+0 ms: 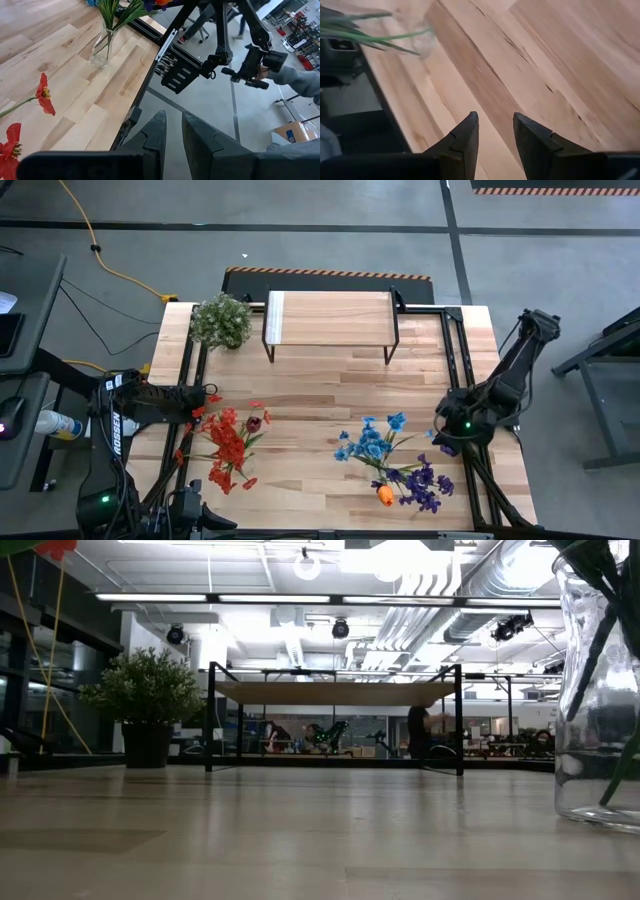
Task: Pick and place flowers into a vace then onto a shelf
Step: Put the right transparent vase with flowers on the shelf
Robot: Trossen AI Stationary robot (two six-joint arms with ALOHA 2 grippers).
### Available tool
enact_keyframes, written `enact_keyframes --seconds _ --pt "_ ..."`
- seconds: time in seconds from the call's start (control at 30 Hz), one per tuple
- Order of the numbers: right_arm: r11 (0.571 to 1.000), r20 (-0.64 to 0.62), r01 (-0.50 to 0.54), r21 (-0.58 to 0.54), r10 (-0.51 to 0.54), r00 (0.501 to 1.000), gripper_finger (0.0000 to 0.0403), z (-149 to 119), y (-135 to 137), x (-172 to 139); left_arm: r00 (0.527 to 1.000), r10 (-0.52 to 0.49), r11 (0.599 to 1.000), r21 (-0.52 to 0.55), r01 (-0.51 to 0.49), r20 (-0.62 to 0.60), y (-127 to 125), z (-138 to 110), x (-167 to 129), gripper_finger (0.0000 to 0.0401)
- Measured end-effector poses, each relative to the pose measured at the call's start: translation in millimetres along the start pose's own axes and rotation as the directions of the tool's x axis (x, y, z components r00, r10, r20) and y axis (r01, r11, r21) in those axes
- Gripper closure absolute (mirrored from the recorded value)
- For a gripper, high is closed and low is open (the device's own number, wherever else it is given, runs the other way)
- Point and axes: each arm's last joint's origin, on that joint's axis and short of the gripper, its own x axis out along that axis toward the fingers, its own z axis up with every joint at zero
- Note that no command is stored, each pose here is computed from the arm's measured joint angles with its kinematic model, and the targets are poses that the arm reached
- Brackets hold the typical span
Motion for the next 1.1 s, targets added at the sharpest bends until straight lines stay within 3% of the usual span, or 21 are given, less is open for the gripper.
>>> enact_keyframes --seconds 0.57,1.1 --pt "0.971 0.001 0.204 -0.128 -0.206 0.979 0.0289 -20.2 3.7 28.5 1.0 -0.004 1.0 -0.003 0.004 -0.025 -0.2 -0.7 0.0 0.0306" --pt "0.946 0.167 0.144 -0.289 -0.099 0.981 0.0289 -32.6 18.3 46.8 1.0 -0.005 1.0 -0.008 0.005 -0.014 -0.6 -0.3 0.0 0.0306"
